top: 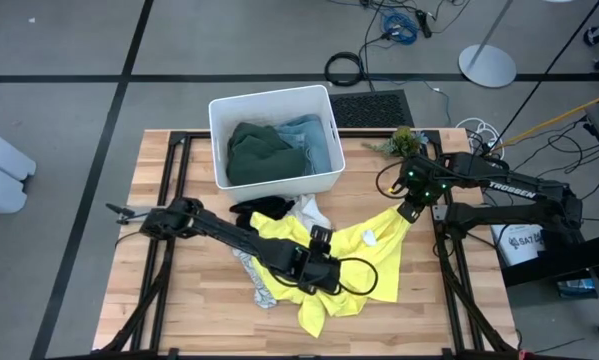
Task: Fold laundry
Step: Fold the yellow shirt
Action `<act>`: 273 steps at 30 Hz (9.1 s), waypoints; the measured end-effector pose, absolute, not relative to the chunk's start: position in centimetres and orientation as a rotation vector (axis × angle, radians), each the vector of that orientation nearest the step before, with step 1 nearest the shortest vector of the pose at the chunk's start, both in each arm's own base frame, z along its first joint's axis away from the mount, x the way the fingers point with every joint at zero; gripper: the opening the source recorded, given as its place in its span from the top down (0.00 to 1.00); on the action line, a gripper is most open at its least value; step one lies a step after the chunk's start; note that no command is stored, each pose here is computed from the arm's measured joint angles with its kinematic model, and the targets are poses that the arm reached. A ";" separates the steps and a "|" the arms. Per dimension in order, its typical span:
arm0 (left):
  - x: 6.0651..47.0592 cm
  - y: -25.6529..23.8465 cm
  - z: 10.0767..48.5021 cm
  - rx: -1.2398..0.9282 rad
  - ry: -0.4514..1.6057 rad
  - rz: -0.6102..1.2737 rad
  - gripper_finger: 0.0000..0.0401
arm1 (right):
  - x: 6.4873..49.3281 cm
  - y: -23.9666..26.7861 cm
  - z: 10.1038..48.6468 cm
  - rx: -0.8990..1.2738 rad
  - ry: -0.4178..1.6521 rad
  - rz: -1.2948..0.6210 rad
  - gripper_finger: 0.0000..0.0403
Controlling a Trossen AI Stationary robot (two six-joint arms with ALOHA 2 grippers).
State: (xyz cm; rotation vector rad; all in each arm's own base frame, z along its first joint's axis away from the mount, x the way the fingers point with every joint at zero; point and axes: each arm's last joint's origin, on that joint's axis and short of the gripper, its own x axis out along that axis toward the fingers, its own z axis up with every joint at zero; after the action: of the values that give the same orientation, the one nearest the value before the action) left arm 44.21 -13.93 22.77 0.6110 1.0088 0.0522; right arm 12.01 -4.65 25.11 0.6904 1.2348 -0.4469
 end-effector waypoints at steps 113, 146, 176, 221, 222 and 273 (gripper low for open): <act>34.1 -18.5 48.0 0.003 0.259 -0.775 0.99 | -5.2 11.5 50.2 0.201 0.072 0.382 1.00; 38.8 -24.2 44.0 -0.157 0.129 -0.521 1.00 | 3.6 0.7 44.1 0.493 0.232 0.693 1.00; 36.8 -24.3 44.9 -0.150 0.206 -0.557 1.00 | 15.5 12.4 41.4 0.365 0.635 1.059 1.00; 36.4 -0.4 37.1 -0.349 1.043 -0.015 1.00 | 12.8 1.3 29.7 0.377 1.018 -0.065 1.00; 36.5 0.1 36.3 -0.361 1.065 -0.002 1.00 | 13.0 0.8 29.0 0.374 1.035 -0.099 1.00; 52.3 -21.9 16.5 0.250 0.487 -0.376 0.59 | 16.3 -6.7 23.0 0.690 1.114 -0.194 1.00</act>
State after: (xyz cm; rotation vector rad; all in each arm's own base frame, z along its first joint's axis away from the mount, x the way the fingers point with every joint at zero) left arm 52.29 -21.88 16.46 0.2502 0.4872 -0.3760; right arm 16.28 -6.72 23.02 0.6898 1.1137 -0.1940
